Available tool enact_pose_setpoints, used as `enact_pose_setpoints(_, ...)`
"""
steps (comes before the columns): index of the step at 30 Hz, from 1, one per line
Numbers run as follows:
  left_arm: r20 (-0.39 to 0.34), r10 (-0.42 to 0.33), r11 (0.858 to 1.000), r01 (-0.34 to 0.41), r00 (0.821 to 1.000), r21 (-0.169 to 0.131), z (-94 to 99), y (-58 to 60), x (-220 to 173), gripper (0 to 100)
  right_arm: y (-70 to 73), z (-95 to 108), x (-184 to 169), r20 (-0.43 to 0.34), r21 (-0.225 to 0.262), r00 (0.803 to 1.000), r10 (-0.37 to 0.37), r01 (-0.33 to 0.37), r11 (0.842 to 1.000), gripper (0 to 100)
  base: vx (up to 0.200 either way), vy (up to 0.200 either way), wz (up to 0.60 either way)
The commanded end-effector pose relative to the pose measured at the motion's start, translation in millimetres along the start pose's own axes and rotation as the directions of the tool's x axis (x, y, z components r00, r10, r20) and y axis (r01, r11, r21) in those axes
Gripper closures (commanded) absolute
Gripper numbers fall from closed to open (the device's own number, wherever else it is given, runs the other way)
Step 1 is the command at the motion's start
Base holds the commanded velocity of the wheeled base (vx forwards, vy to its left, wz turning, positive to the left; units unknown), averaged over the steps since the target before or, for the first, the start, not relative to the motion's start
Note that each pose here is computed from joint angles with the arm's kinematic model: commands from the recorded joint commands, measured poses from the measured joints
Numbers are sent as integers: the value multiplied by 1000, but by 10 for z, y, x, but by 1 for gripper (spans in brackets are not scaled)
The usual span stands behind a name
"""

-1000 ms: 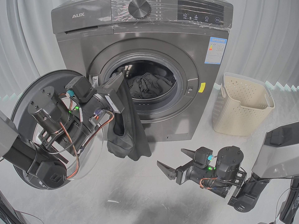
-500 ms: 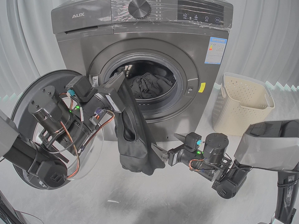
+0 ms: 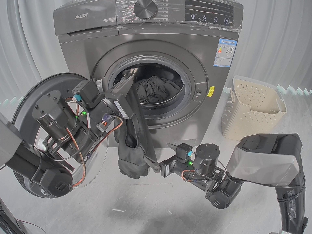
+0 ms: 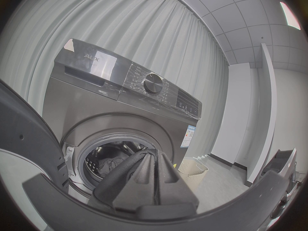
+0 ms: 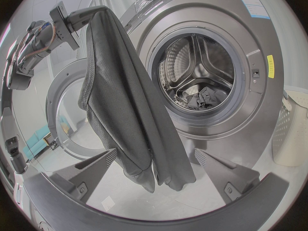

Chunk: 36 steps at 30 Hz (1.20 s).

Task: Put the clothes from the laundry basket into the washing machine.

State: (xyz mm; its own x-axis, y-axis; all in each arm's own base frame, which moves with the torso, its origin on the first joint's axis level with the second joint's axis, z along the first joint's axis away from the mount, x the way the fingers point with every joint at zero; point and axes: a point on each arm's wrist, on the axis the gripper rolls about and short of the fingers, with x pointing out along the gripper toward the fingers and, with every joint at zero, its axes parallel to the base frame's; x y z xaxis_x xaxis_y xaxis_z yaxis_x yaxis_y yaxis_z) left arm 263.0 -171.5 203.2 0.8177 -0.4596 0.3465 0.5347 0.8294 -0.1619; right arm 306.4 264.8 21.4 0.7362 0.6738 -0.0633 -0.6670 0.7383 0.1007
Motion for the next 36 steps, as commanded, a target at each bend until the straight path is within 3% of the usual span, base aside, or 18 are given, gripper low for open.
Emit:
enact_pose_setpoints(1, 0, 0, 1000, 0, 1000, 0, -1, -5, -3, 100, 38, 2, 129, 16, -2, 1000, 12, -12, 1000, 0, 0, 0, 0)
enact_pose_setpoints(16, 9, -10, 1000, 10, 1000, -4, 31, -39, -10, 100, 65, -17, 489, 55, -9, 998, 27, -26, 1000, 0, 0, 0, 0)
enact_pose_setpoints(22, 15, -13, 1000, 13, 1000, 1, 53, -42, -15, 100, 7, -30, 664, 109, -31, 994, 6, -3, 1000, 0, 0, 0, 0)
enact_pose_setpoints(28, 20, -15, 1000, 15, 1000, 7, 64, -49, -6, 100, -23, -111, 778, 113, -26, 992, -47, 50, 998, 0, 0, 0, 0)
enact_pose_setpoints(33, 27, -19, 1000, 19, 999, 4, 76, -70, 5, 100, -27, -133, 801, 118, -24, 992, -50, 53, 998, 0, 0, 0, 0)
enact_pose_setpoints(34, 27, -19, 1000, 19, 999, 4, 76, -70, 5, 100, -18, -122, 812, 125, -23, 991, -48, 51, 998, 100, 0, 0, 0)
enact_pose_setpoints(36, 27, -19, 1000, 19, 999, 4, 76, -70, 5, 100, -3, -110, 818, 133, -23, 990, -47, 50, 998, 100, 0, 0, 0)
